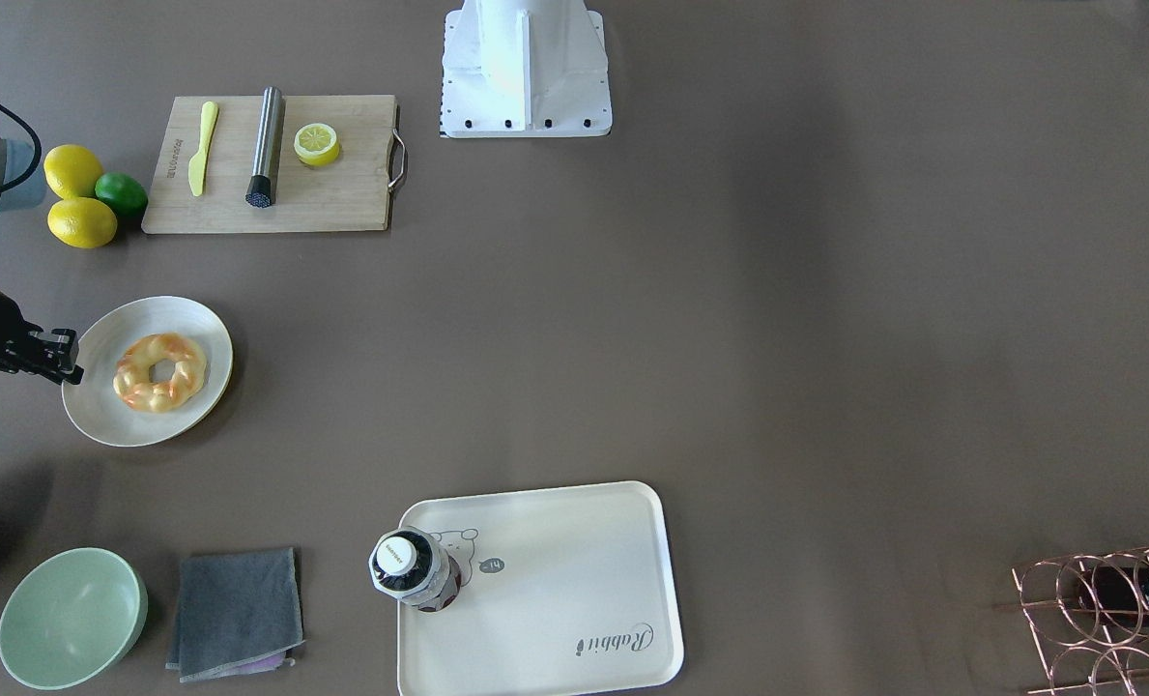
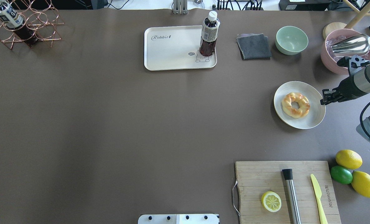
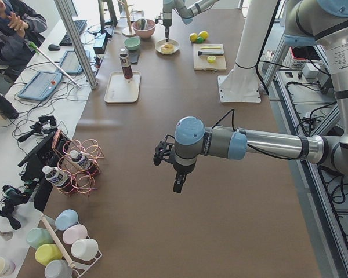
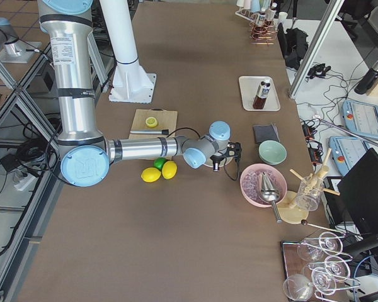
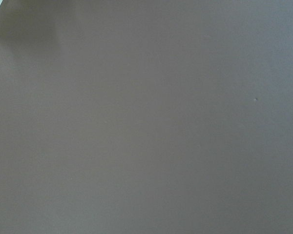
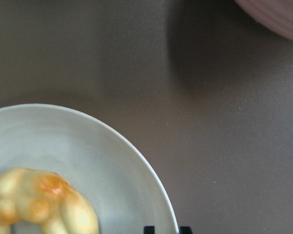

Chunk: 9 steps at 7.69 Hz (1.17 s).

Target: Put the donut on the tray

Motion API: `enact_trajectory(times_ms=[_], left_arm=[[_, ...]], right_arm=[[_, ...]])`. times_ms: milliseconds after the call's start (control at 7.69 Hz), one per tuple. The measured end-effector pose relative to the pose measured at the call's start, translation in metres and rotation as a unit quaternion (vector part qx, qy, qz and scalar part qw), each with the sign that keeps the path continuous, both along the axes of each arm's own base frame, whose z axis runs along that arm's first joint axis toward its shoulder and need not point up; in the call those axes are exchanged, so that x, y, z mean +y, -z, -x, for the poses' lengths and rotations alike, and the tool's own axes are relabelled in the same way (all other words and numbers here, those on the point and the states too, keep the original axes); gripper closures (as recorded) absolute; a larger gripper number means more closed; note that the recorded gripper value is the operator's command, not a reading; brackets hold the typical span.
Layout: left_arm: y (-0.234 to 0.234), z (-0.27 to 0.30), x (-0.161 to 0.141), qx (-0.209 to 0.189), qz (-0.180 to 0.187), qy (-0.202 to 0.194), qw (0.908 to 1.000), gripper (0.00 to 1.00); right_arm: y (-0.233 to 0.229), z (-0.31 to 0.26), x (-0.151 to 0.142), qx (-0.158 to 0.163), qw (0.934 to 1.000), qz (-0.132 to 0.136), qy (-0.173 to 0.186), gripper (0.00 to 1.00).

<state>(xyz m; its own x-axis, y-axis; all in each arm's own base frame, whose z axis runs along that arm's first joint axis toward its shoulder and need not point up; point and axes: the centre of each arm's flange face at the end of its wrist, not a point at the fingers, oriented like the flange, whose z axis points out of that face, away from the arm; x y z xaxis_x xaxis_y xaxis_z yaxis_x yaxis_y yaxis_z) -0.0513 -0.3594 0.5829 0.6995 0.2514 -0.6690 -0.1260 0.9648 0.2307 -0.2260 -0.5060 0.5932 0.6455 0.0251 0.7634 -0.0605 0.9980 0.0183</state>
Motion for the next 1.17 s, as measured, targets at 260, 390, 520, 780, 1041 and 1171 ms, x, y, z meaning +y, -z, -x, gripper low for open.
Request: enact_trajectory(times_ms=[260,390,520,780,1041,1171], left_arm=[[0.000,0.000,0.000,0.000,0.000,0.000,1.0000,0.03],[0.000,0.000,0.000,0.000,0.000,0.001,1.0000,0.03],[0.001,0.000,-0.001,0.000,-0.001,0.001,1.0000,0.03],[0.020,-0.012,-0.018,0.012,0.005,0.016,0.9998,0.03],[0.071,-0.061,-0.064,0.037,0.020,0.032,0.9986,0.03],[0.102,-0.095,-0.086,0.050,0.031,0.037,0.9976,0.03]], right_arm=[[0.040,-0.002,0.002,-0.025,0.9995,-0.006,-0.019,1.00],[0.069,-0.004,0.006,-0.044,0.9985,-0.008,-0.032,1.00],[0.099,-0.006,0.011,-0.067,0.9968,-0.006,-0.044,1.00],[0.161,-0.003,0.029,-0.112,0.9923,-0.002,-0.053,1.00],[0.199,0.012,0.049,-0.135,0.9898,-0.004,-0.046,1.00],[0.216,0.021,0.054,-0.138,0.9896,-0.005,-0.039,1.00]])
